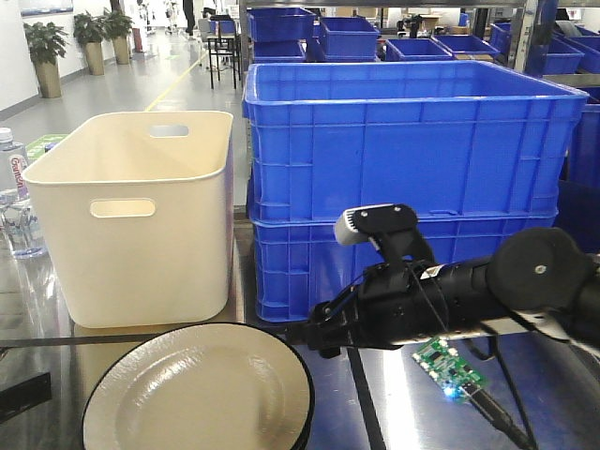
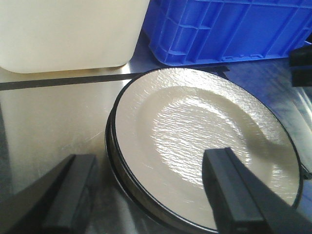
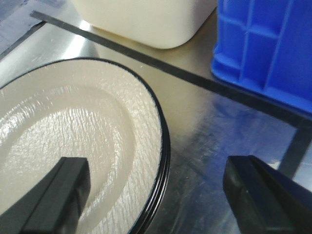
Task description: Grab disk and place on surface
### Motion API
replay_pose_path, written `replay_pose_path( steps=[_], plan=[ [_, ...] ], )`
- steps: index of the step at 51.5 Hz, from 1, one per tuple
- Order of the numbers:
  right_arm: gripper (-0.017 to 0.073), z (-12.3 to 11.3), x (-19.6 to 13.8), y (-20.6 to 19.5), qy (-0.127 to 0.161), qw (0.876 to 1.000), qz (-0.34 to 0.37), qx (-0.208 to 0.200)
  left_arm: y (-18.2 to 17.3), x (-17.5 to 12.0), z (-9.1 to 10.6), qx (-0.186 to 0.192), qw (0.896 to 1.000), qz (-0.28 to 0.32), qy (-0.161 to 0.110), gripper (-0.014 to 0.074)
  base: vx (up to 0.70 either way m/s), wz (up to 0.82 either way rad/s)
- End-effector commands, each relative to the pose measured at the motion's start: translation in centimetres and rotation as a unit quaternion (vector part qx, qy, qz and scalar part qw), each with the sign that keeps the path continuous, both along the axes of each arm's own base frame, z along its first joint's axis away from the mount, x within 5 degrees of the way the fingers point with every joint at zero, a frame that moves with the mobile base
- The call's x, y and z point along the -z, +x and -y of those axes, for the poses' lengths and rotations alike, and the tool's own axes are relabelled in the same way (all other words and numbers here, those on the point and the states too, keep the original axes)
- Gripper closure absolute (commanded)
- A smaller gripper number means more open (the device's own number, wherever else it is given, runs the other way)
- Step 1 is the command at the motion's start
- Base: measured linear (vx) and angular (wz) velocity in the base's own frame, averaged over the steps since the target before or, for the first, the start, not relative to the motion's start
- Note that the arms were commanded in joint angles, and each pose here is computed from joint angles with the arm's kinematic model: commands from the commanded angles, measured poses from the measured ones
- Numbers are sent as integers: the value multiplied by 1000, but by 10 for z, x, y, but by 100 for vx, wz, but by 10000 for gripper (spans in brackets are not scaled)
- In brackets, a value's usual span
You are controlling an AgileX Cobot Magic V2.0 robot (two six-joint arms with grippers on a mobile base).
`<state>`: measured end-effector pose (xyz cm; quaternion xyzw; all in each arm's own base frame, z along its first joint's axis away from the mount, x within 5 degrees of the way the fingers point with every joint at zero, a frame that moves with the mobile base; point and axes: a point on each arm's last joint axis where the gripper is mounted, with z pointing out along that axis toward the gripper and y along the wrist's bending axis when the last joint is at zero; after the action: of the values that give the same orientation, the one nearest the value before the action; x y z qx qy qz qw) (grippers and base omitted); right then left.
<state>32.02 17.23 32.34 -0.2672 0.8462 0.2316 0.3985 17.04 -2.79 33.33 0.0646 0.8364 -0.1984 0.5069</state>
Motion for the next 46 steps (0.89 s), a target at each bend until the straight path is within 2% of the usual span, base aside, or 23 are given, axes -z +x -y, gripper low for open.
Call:
replay_pose_path(
  steps=[1,42,46],
  plan=[
    [-19,8,-41,-9,33,997,61,20,0,-14,-1,-13,999,30,-16,41,0,0],
    [100,9,-45,-12,35,997,68,20,1,-14,-2,-18,999,34,-13,41,0,0],
    [104,9,-45,-12,35,997,68,20,0,-14,-3,-19,999,36,0,41,0,0]
  ],
)
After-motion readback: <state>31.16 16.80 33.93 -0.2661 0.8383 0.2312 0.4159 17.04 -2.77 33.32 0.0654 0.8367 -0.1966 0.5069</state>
